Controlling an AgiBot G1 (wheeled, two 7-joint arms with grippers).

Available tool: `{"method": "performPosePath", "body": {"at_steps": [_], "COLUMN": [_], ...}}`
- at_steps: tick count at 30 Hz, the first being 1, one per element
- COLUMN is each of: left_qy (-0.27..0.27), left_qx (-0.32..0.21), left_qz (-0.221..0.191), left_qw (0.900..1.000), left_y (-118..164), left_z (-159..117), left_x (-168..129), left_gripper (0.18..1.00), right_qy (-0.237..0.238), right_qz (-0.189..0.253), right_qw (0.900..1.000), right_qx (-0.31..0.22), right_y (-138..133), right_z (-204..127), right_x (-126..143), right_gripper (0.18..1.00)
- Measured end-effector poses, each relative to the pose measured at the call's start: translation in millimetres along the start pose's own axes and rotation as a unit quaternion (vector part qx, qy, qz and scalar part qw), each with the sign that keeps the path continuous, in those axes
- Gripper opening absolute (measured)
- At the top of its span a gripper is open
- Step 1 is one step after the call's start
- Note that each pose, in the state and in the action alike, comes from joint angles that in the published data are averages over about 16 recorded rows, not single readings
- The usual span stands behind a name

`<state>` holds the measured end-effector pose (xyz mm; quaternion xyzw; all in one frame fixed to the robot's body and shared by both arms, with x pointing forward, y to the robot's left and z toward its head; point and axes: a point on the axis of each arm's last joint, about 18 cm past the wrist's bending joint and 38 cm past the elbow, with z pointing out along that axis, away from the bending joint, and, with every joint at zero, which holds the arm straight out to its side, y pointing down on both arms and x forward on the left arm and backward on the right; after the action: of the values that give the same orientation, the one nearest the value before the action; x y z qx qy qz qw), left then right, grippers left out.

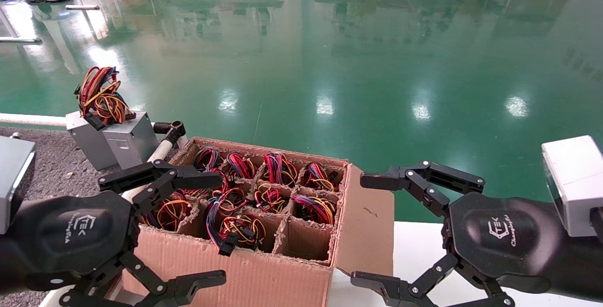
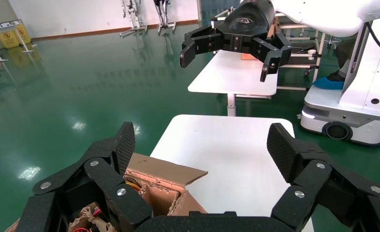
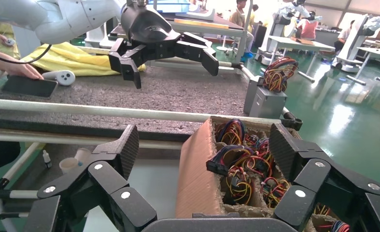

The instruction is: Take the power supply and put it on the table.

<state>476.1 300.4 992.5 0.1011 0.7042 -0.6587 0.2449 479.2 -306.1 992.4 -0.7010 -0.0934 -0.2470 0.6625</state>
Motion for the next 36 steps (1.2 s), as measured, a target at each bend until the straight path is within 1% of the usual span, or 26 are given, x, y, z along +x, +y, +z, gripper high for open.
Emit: {"method": "performPosePath", "body": {"at_steps": [5, 11, 17, 23, 33, 36], "left_qy": [0.0, 0.0, 0.0, 0.0, 0.0, 0.0], "left_qx": [0.0, 0.0, 0.0, 0.0, 0.0, 0.0], "left_qz": [0.0, 0.0, 0.0, 0.0, 0.0, 0.0], "left_qw": [1.0, 1.0, 1.0, 1.0, 1.0, 1.0], "left_y": [0.0, 0.0, 0.0, 0.0, 0.0, 0.0], "left_z": [0.0, 0.0, 0.0, 0.0, 0.0, 0.0], "left_x": [0.0, 0.0, 0.0, 0.0, 0.0, 0.0], "left_gripper": [1.001, 1.001, 1.001, 1.001, 1.001, 1.001], "right_qy": [0.0, 0.0, 0.0, 0.0, 0.0, 0.0], "right_qz": [0.0, 0.0, 0.0, 0.0, 0.0, 0.0], "right_qw": [1.0, 1.0, 1.0, 1.0, 1.0, 1.0], "right_qx": [0.0, 0.0, 0.0, 0.0, 0.0, 0.0], "right_y": [0.0, 0.0, 0.0, 0.0, 0.0, 0.0], "right_z": [0.0, 0.0, 0.0, 0.0, 0.0, 0.0], "right_x": [0.0, 0.0, 0.0, 0.0, 0.0, 0.0], "right_gripper": [0.965, 0.916, 0.827, 0.699, 0.444, 0.387]}}
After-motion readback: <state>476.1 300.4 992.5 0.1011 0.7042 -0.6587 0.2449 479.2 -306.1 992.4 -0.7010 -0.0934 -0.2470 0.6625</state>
